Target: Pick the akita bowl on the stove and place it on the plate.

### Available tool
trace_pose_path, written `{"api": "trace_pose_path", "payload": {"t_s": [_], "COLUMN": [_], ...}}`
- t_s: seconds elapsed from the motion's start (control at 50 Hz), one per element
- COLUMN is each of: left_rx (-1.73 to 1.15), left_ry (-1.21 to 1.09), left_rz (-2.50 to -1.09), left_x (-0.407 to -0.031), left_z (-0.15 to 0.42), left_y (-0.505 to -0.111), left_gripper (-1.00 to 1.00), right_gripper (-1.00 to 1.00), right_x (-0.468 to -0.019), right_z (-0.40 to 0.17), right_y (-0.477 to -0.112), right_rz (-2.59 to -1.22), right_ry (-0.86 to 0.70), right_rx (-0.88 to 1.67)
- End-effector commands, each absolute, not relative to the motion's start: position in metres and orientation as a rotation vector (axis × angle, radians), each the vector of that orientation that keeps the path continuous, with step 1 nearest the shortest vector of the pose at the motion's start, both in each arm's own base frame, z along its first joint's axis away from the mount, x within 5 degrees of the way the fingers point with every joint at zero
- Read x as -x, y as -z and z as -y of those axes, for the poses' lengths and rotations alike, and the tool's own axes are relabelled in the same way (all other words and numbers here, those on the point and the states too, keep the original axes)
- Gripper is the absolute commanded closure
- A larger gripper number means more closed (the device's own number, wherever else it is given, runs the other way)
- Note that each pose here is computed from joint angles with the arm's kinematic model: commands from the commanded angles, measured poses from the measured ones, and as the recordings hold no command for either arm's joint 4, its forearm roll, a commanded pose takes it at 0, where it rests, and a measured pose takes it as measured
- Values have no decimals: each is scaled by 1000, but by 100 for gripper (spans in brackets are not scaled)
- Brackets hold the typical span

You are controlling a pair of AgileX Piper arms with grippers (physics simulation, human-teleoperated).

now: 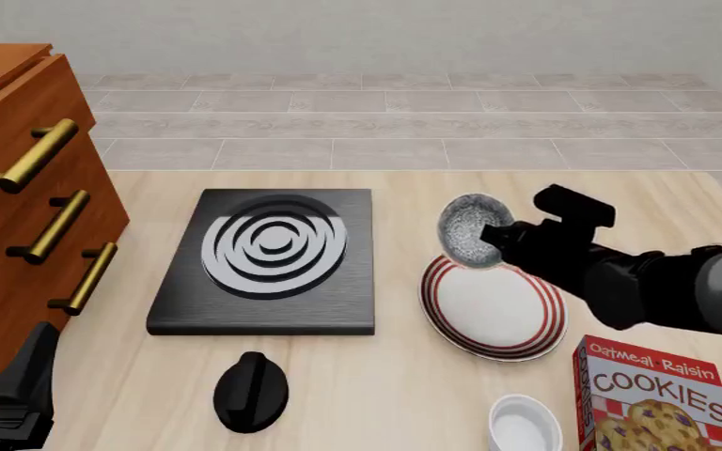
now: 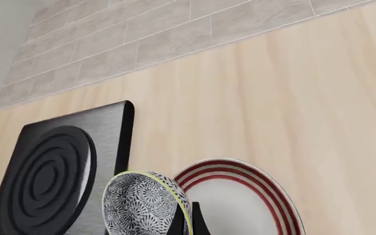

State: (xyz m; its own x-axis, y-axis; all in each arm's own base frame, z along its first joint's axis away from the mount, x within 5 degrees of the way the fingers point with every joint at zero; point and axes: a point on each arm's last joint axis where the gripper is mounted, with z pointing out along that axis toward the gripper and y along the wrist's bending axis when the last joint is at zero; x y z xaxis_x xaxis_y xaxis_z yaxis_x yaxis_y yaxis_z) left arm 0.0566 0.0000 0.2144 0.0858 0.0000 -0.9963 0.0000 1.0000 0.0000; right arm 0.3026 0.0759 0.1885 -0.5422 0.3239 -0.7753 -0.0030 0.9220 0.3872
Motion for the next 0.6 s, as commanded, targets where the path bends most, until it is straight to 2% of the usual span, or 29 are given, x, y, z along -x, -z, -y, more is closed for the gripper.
{"api": "trace_pose_path", "payload": {"t_s": [0.02,0.6], "left_rx": [0,0], "left_ry": [0,0], "left_rz": [-1485,-1485], "left_x": [-57,-57], "left_z": [0,0], "left_y": [-214,-214], "left_gripper": [-100,-100], "right_gripper": [100,100], "right_x": [-293,-282], "right_z": [-71,-64], "right_y": [-177,-149], "right_rz": [-2109,-2134], "right_ry": [-444,-450], "right_rx": [-278,-348]}}
